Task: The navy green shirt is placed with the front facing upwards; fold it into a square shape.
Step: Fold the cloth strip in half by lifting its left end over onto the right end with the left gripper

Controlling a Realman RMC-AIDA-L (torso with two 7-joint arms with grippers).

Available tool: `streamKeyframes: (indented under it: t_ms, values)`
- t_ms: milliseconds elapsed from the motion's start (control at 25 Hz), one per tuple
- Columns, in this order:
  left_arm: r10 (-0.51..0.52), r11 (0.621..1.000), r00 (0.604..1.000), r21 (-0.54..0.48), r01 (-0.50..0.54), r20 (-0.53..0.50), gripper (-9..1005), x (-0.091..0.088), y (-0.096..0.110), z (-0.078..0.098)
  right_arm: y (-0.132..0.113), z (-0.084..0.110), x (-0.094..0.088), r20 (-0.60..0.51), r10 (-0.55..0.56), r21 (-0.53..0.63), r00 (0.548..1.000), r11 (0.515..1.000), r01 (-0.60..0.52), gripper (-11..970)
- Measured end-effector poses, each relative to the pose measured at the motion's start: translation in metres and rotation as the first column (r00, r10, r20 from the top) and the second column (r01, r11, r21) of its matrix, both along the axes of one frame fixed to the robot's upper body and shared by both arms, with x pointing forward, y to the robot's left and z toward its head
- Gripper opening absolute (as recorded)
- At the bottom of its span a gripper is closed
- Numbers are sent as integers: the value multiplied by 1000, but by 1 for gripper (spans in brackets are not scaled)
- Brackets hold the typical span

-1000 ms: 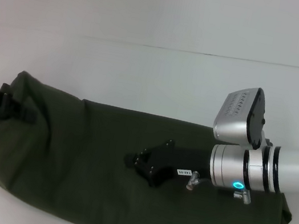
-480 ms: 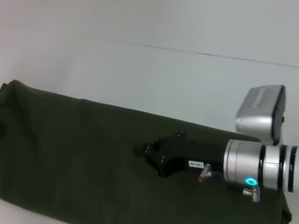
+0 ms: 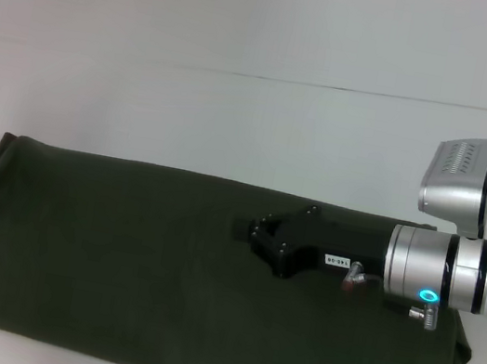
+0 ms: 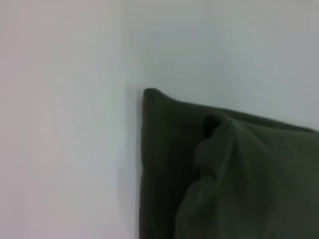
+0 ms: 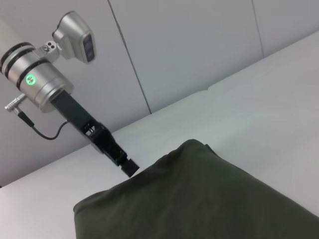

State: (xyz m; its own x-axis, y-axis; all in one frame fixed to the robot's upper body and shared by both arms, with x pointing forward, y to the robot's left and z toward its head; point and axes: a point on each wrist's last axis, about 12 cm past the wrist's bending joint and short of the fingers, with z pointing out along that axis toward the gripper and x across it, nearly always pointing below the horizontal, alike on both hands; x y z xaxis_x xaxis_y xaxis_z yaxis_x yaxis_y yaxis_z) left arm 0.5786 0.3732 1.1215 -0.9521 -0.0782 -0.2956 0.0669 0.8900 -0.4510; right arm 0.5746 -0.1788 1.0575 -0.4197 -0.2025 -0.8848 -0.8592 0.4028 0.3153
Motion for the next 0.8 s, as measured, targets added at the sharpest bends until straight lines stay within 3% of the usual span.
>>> streamKeyframes:
  t_ms: [120,360,440,800]
  values:
    - [-13,1000,1000,25,13,-7,166,1,-3,-1,0,0,0,-1,-1,1,1000,1000,1,0]
    - [-5,998,999,55,3,39,399,4,-4,6,-1,0,0,-3,-6,1,1000,1000,6,0]
    - [-4,998,999,64,1,48,641,5,-3,8,-2,1,1,-13,-14,5,1000,1000,14,0]
    - [-30,992,998,128,22,62,806,11,-7,11,-10,2,3,-43,-68,30,997,997,69,0]
